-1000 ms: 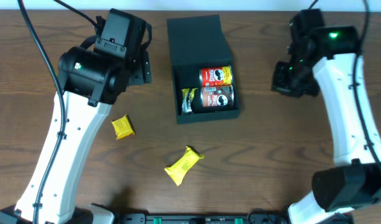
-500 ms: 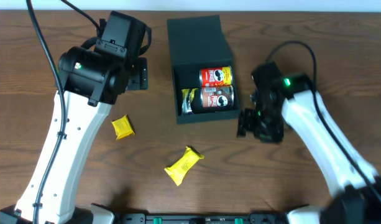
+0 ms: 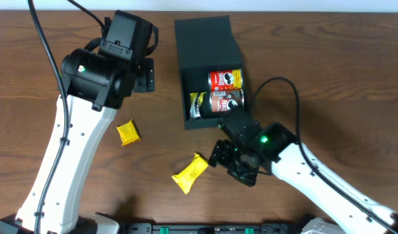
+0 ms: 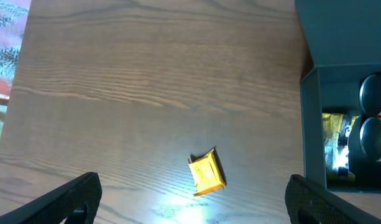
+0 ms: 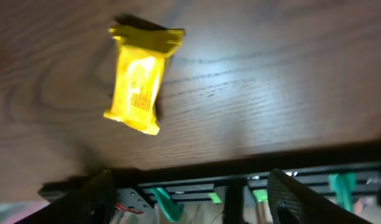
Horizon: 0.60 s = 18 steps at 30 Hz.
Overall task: Pack container
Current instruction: 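Grasp the yellow snack packet on the table with the right gripper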
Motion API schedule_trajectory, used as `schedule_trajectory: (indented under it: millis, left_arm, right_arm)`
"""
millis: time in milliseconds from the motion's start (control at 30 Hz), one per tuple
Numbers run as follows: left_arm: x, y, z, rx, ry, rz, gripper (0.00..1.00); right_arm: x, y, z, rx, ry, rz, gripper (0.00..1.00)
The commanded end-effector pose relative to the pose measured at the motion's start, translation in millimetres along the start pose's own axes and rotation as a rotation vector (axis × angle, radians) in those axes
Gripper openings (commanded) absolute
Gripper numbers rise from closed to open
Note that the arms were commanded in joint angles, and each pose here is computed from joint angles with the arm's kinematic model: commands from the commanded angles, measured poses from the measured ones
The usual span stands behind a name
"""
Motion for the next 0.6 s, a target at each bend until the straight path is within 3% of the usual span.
schedule_trajectory:
  millis: [0, 333, 567]
  left_arm:
    - [-3, 5, 4, 0.020, -0.003, -0.003, 0.95]
    - [-2, 10, 4, 0.069, -0.012, 0.006, 0.95]
    - [-2, 10, 4, 0.068, -0.012, 0.007, 0.95]
  right_arm:
    - [1, 0, -17, -0.059, 0.027, -0.152, 0.77]
    - [4, 29, -74, -0.077, 0.215, -0.161, 0.80]
    - [2, 40, -84, -0.038, 0.215, -0.136, 0.80]
Point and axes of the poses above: each gripper's point midway between its finger pads, its own z axis back along the fingers, its own y axis along the line the jaws close on, x = y × z, the point moved 7 cm from there along z, back along the fingers, and after that the axes turned 12 degrees about -z, right-handed, at the moved point
